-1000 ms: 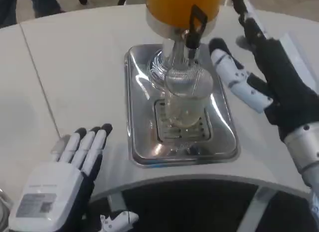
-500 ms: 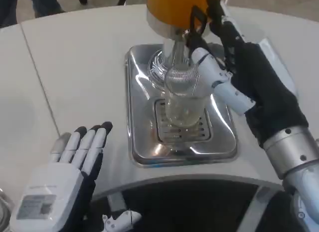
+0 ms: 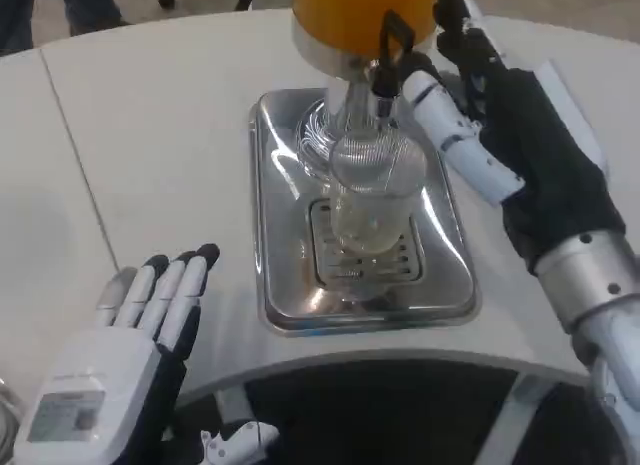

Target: Grasp the cup under the faucet to collect the drink, then remove the cup.

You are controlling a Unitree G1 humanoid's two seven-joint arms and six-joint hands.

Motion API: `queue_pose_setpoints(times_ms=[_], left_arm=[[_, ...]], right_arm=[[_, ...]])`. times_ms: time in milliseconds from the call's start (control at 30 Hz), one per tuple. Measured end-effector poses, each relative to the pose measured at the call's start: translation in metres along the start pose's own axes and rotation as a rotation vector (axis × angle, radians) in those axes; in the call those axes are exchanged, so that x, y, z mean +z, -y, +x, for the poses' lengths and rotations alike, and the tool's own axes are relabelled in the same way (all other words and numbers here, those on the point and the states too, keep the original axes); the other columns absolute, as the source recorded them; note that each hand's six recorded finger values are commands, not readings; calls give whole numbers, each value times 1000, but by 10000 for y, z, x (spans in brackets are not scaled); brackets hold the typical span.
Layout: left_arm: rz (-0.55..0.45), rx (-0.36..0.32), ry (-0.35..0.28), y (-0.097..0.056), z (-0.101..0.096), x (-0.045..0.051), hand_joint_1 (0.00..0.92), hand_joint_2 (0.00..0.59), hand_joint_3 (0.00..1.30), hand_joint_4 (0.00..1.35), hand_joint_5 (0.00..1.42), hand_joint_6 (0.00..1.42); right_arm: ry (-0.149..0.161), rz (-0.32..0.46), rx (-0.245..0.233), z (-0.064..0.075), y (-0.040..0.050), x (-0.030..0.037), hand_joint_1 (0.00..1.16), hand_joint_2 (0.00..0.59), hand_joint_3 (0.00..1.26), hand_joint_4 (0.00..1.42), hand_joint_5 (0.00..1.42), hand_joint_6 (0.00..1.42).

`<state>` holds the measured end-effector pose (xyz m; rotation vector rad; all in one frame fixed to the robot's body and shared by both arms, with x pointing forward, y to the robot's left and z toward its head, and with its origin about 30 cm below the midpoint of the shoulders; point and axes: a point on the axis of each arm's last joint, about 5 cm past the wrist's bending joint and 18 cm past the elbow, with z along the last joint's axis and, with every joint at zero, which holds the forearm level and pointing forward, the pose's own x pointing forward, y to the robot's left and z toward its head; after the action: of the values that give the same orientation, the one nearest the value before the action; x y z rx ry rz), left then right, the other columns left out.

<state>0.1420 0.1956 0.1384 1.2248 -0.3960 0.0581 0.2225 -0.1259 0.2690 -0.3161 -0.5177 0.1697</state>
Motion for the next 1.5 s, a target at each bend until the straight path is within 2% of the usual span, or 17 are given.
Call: queue_pose_setpoints(times_ms=[100,167,300,333,400,767,867,1000,1167,1333,1500], left_arm=[[2,-2,-4,3,1,-14,172,130,0,0,0,0],[6,-1,-9,0,0,-28,171,129,0,0,0,0],[11,0,-16,-1,2,-50,169,126,0,0,0,0],[12,-1,-17,2,2,-55,169,125,0,0,0,0],[12,-2,-17,6,4,-59,169,125,0,0,0,0],[11,-5,-15,26,26,-76,167,124,0,0,0,7],[10,-8,-18,32,25,-81,155,115,0,0,0,9],[6,-8,-18,36,32,-85,69,94,0,0,0,10],[-1,-5,-17,40,50,-88,2,84,0,0,3,16],[-4,-2,-15,54,74,-96,0,86,0,0,0,21],[-10,-5,-18,69,77,-93,0,87,0,0,0,14]], right_arm=[[-8,4,42,69,17,-1,304,503,0,0,0,48],[-2,4,72,111,35,23,280,503,6,0,0,48],[8,-2,103,147,46,61,259,487,14,0,0,48],[12,-6,130,159,41,75,257,486,14,0,0,48],[13,-12,150,161,21,79,255,486,14,0,0,48],[0,-33,188,159,7,84,227,494,25,0,0,46],[-2,-92,218,189,28,129,168,478,34,0,0,48],[-18,-156,251,224,39,180,128,486,49,0,0,48],[-27,-294,325,309,91,295,76,488,65,0,3,48],[-13,-455,366,347,54,397,69,494,74,0,12,58],[-10,-543,403,375,4,456,65,498,75,0,14,61]])
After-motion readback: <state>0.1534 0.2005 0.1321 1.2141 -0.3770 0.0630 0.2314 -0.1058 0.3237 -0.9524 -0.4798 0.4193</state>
